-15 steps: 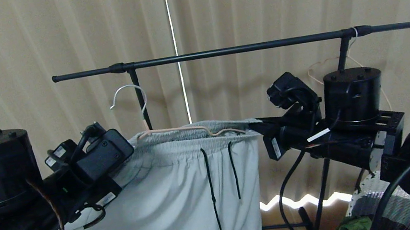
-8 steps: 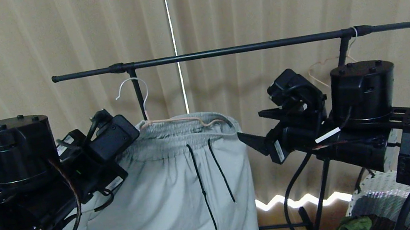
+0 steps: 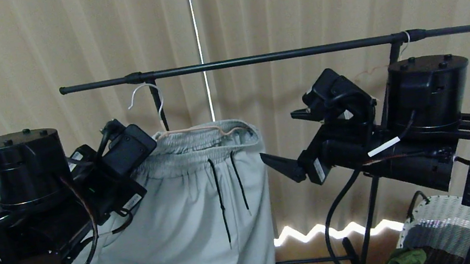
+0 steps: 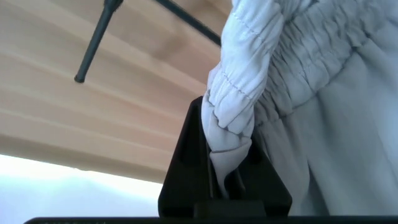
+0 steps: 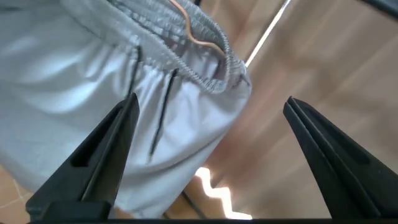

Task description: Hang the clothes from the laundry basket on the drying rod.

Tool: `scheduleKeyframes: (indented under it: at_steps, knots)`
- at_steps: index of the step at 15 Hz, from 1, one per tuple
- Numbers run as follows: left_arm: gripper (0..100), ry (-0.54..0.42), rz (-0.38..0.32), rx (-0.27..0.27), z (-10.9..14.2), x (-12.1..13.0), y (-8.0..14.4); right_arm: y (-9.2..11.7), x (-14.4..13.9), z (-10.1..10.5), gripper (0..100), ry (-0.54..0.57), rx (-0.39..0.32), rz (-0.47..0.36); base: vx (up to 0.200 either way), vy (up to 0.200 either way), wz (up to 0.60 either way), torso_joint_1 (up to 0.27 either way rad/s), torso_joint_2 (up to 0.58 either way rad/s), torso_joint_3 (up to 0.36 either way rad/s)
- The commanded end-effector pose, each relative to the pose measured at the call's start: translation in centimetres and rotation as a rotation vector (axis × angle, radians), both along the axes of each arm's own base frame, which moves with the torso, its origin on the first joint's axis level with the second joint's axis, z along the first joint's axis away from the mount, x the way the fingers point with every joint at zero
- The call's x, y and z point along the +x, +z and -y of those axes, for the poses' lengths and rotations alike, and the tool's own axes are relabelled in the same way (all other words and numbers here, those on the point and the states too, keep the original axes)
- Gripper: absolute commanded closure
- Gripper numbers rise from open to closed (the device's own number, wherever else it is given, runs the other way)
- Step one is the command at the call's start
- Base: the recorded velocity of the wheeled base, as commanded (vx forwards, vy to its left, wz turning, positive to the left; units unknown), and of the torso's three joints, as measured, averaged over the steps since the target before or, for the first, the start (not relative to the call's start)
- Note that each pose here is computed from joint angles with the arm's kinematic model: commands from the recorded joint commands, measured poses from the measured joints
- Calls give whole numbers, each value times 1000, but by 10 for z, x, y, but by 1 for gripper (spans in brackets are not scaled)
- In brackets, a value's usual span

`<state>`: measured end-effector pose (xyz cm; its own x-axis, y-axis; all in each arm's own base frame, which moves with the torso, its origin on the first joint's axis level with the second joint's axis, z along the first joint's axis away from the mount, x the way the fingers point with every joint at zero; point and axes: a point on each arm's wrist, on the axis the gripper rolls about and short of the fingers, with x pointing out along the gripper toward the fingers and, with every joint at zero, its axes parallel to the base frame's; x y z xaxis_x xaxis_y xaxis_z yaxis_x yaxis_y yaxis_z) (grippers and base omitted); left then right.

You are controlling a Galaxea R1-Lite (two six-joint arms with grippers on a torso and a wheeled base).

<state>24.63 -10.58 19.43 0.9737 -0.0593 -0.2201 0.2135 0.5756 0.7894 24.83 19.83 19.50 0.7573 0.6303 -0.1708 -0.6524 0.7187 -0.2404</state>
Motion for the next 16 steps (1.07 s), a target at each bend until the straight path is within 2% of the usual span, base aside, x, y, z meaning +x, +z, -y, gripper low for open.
scheduleKeyframes:
  at_steps: [1,4,8,10,14,16]
  knots:
    - [100,1,-11,5,1,3,-4,5,-5,-6,0,28,8,16,0,0,0,0,0,0]
    - [100,-5,-9,3,3,5,-7,15,-3,-16,0,49,24,36,0,0,0,0,0,0]
    - [100,-21,27,-10,11,11,-10,9,13,-30,0,44,17,34,0,0,0,0,0,0]
    - [100,-57,29,-12,20,6,-9,6,21,-35,0,41,-8,55,0,0,0,0,0,0]
    - [100,-127,37,-13,34,-9,-7,-7,45,-38,0,-5,-110,104,0,0,0,0,0,0]
    - [100,-141,41,-14,36,-12,-5,-10,50,-38,0,-18,-121,108,0,0,0,0,0,0]
